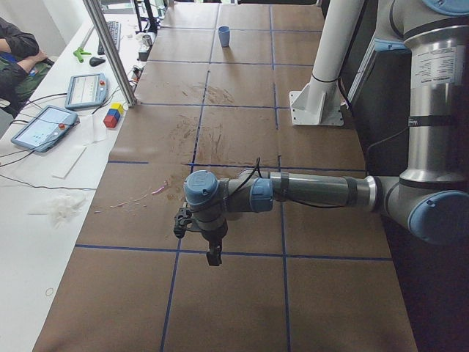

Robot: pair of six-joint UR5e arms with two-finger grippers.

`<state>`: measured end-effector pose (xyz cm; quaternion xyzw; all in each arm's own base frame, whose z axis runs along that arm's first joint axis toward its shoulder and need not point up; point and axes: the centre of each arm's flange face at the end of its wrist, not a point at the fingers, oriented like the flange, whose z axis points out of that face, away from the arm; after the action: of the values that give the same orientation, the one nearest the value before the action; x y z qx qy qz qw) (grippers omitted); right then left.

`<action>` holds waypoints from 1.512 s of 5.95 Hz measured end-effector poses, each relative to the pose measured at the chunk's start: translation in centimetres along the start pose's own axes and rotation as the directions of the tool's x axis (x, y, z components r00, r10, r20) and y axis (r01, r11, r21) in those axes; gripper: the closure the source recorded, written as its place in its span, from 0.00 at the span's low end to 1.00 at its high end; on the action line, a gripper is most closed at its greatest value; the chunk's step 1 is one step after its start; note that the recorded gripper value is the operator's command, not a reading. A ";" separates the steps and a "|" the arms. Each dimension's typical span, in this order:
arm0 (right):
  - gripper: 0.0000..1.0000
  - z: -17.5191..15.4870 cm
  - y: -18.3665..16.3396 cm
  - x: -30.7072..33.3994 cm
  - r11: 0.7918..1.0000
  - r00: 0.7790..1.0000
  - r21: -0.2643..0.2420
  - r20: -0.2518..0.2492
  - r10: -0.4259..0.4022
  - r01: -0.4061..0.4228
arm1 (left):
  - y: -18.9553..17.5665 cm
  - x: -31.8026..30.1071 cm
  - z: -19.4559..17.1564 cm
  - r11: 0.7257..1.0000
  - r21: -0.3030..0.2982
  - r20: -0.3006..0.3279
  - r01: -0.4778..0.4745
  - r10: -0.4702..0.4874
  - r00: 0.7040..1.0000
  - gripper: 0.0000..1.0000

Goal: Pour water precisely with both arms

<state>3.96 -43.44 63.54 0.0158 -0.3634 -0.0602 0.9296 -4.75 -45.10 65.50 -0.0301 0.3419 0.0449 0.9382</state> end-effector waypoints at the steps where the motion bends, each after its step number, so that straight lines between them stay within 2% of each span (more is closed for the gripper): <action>1: 0.00 0.1 0.0 0.0 1.000 1.000 -0.001 0.000 -0.001 0.001 | 0.0 0.0 0.1 1.000 -0.002 0.000 -0.002 0.002 1.000 0.00; 4: 0.00 0.1 0.0 -0.1 1.000 1.000 -0.002 0.001 -0.002 0.002 | -0.4 1.3 -0.1 1.000 -0.002 0.002 -0.022 0.022 1.000 0.00; 7: 0.00 0.0 -0.1 -0.2 1.000 1.000 0.009 0.001 -0.012 0.012 | -3.4 6.0 -4.2 0.985 0.106 0.018 -0.136 0.135 0.991 0.00; 9: 0.00 0.0 -0.2 -0.2 1.000 1.000 0.013 0.001 -0.014 0.014 | -3.9 8.5 -3.8 0.983 0.115 -0.014 -0.146 0.149 0.989 0.00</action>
<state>3.80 -43.57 63.34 0.0242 -0.3641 -0.0646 0.9288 -0.24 -48.77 57.23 0.0480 0.3559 0.0944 0.9285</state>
